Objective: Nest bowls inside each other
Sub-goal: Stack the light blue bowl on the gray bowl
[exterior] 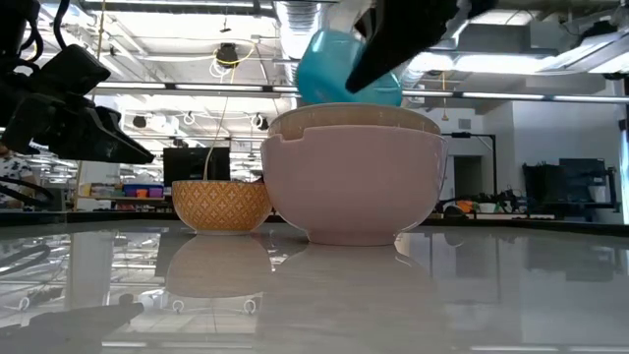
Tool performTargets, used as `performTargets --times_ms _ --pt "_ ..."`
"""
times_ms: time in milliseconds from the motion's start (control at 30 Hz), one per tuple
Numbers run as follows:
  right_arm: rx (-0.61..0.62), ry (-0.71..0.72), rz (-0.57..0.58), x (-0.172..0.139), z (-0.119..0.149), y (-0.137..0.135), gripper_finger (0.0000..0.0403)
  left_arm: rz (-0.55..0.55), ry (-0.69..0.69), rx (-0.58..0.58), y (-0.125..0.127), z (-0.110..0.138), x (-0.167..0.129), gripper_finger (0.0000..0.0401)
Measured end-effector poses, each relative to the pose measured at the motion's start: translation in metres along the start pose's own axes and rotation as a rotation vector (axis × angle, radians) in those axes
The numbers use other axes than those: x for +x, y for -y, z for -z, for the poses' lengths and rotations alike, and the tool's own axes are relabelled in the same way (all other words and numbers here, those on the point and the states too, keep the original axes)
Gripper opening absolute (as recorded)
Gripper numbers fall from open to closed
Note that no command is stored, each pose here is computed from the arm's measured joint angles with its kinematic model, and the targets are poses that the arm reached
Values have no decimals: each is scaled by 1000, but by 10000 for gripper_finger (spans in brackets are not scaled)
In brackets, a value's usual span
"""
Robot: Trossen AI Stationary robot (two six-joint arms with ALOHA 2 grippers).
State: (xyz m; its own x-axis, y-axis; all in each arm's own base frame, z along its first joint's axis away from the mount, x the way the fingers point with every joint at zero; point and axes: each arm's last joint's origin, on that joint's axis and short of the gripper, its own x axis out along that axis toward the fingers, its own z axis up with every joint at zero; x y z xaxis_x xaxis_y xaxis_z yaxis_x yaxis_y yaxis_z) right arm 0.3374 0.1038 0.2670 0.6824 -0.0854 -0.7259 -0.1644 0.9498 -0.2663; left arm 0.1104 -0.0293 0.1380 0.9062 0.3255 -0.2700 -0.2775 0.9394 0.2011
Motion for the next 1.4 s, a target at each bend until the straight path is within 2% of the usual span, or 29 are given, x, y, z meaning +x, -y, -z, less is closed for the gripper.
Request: performTargets --times_ms 267,533,633,967,1100,1267,1400 --pt "-25 -82 -26 26 9 -8 28 0 0 0 0 0 0 125" --pt "-7 -106 -52 28 11 -1 30 0 0 0 0 0 0 125" --pt "-3 -103 -91 28 11 -3 40 1 0 0 0 0 0 125" --pt "55 -106 -82 28 11 -3 75 0 0 0 0 0 0 125" --pt "54 -105 -83 28 11 -3 100 0 0 0 0 0 0 125" --pt "51 -107 -66 29 11 0 149 0 0 0 0 0 0 125" --pt "-8 -110 -64 28 12 3 185 1 0 0 0 0 0 125"
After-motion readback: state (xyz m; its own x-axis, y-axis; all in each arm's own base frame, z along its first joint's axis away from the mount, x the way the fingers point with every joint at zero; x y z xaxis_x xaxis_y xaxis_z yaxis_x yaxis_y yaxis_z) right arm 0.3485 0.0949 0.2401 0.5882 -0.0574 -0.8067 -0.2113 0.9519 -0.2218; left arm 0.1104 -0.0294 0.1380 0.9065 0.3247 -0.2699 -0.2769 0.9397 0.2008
